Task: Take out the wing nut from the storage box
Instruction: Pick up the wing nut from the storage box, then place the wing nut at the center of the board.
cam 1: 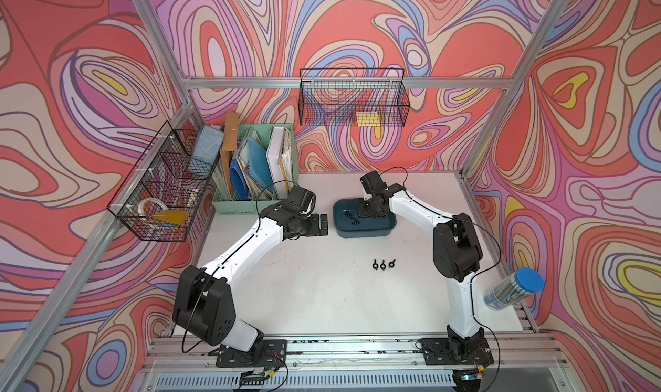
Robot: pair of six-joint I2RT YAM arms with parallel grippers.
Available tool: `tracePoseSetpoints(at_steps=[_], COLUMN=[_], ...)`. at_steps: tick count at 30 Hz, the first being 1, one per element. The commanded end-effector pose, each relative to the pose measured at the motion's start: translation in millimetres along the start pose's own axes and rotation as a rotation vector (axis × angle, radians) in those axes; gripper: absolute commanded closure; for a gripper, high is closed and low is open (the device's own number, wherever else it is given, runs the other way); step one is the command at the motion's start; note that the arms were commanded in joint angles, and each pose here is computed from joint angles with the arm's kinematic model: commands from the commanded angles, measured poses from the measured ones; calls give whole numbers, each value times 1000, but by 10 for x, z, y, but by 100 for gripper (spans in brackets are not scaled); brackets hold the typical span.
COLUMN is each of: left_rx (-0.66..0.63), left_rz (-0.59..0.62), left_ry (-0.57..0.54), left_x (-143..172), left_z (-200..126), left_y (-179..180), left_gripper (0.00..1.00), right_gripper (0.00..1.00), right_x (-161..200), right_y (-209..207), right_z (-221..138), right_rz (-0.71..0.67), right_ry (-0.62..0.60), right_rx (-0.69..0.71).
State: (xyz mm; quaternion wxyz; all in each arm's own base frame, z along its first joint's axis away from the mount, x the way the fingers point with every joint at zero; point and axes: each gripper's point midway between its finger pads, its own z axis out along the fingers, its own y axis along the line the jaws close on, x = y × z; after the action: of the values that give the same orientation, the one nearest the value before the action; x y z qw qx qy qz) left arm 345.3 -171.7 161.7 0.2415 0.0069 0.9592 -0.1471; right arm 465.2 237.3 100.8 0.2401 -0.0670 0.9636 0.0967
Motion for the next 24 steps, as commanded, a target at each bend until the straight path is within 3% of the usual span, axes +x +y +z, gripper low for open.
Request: tracePoseSetpoints(at_steps=[1,13,24], left_rx=[29,60,76], left_rz=[-13,-40,-80], left_ry=[-14,-20,-12], left_x=[29,182,297], left_z=[-111,-231,-291], left_y=[-17,-1,14], left_gripper=[1,1,1], right_gripper=[98,98,98], right_x=[88,647,1192], right_y=[33,134,160], right_z=[-232,-759,-909], right_rz=[15,42,88], right_ry=[-20,-34,0], right_rx=[18,42,46])
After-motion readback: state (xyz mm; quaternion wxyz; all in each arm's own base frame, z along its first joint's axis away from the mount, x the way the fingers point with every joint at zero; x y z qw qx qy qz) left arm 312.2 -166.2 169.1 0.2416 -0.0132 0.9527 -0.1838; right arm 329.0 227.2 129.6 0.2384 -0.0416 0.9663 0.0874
